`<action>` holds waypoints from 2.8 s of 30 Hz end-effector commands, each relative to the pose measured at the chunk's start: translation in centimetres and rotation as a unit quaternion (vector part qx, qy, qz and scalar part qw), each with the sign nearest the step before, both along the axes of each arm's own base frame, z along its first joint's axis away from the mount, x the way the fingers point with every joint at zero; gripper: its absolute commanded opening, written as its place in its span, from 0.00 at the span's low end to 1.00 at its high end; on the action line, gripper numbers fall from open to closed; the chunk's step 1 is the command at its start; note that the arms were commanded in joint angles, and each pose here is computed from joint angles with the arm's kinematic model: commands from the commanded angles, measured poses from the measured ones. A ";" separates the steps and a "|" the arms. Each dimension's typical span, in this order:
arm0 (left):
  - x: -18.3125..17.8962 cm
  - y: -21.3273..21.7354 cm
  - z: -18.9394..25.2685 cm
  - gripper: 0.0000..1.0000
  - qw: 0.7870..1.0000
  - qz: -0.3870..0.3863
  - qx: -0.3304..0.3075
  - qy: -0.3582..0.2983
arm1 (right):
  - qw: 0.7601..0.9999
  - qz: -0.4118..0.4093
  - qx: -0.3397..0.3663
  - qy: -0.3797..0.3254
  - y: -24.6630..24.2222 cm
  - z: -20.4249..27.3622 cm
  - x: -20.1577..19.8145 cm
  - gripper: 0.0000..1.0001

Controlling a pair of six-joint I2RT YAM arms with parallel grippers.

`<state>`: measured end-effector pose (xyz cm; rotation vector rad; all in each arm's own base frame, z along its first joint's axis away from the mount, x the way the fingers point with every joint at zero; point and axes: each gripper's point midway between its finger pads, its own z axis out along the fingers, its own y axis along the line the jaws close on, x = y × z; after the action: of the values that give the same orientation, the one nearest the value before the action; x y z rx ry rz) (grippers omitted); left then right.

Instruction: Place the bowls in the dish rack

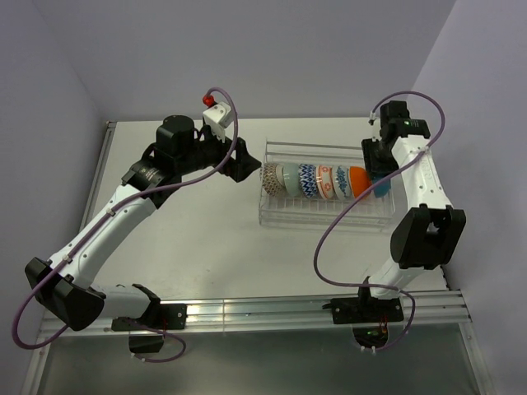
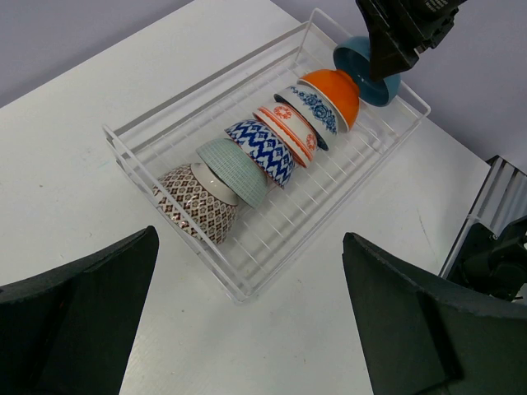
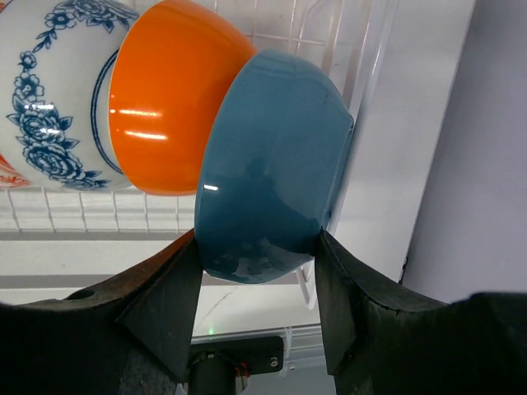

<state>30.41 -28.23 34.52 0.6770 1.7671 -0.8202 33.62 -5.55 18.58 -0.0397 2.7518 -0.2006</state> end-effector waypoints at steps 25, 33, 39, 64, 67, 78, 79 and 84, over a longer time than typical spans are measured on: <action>0.0 0.4 0.0 1.00 1.000 -0.003 -0.005 0.007 | 0.998 -0.011 -0.064 0.013 -1.5 -3.4 1.7 0.00; 0.2 0.4 -0.2 1.00 1.000 -0.003 -0.003 0.011 | 0.996 -0.010 -0.078 0.030 -1.9 -4.4 1.5 0.14; 0.0 0.6 -0.3 0.99 1.000 -0.003 -0.003 0.010 | 0.996 -0.009 -0.087 0.028 -2.2 -4.4 1.2 0.50; -0.5 0.9 -0.3 1.00 1.000 -0.006 0.001 0.010 | 0.999 -0.003 -0.049 -0.011 -0.8 0.4 1.2 0.87; -0.6 0.8 -0.6 1.00 1.000 -0.008 0.000 0.017 | 0.999 0.001 -0.036 -0.020 -0.3 1.4 1.1 0.87; -0.4 1.6 -1.8 1.00 0.998 -0.005 0.001 0.066 | 0.989 0.089 0.069 -0.100 5.3 7.3 0.8 1.00; -0.3 1.7 -1.9 0.99 0.997 -0.004 0.000 0.076 | 0.986 0.095 0.078 -0.110 5.9 7.8 0.9 1.00; 1.9 4.0 -3.5 1.00 0.991 0.036 0.012 0.131 | 0.957 0.174 0.175 -0.151 11.8 10.7 -0.7 1.00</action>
<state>31.55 -25.30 30.84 0.5973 1.9700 -0.8571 34.39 1.77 25.16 -0.2569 2.5355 0.1269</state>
